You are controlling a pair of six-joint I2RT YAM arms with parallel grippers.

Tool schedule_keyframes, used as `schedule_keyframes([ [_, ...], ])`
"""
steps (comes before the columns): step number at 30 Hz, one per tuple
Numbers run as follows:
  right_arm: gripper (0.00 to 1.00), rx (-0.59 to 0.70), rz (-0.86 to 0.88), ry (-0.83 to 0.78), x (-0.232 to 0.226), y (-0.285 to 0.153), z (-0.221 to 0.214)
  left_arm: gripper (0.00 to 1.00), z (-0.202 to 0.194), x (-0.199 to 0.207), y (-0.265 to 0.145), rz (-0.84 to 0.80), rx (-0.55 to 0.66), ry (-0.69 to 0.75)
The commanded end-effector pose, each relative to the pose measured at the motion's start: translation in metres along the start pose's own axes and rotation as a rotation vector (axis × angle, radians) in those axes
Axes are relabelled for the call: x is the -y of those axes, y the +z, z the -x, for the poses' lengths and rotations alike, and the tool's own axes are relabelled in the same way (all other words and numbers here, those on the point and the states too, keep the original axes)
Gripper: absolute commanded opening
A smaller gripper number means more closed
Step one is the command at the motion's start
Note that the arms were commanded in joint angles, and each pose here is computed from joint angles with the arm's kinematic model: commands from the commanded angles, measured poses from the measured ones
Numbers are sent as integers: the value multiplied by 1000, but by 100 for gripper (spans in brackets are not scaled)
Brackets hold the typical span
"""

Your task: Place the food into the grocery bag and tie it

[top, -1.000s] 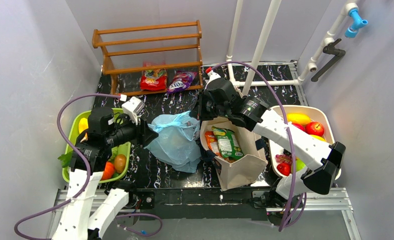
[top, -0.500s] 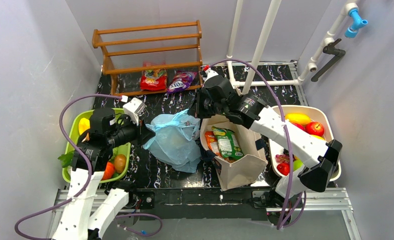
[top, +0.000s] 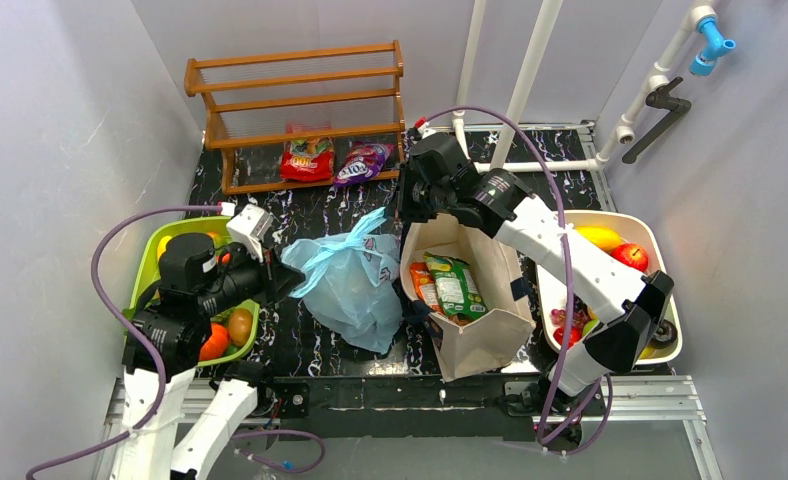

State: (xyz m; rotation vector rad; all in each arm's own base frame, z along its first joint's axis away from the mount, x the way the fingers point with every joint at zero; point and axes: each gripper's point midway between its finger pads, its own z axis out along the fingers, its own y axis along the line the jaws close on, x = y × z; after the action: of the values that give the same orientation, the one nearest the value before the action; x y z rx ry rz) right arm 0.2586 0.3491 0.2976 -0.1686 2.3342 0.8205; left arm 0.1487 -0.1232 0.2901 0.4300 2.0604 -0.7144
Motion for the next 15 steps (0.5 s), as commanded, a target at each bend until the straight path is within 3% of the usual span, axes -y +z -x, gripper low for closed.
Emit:
schedule_keyframes([
  [1, 1, 106, -96, 25, 30, -9, 40, 0, -19, 4, -20, 46, -44, -78],
  [10, 1, 72, -155, 84, 67, 9, 31, 0, -40, 2, -50, 152, -30, -154],
  [15, 1, 39, -154, 102, 77, 21, 16, 0, -50, -6, -47, 208, 28, -284],
])
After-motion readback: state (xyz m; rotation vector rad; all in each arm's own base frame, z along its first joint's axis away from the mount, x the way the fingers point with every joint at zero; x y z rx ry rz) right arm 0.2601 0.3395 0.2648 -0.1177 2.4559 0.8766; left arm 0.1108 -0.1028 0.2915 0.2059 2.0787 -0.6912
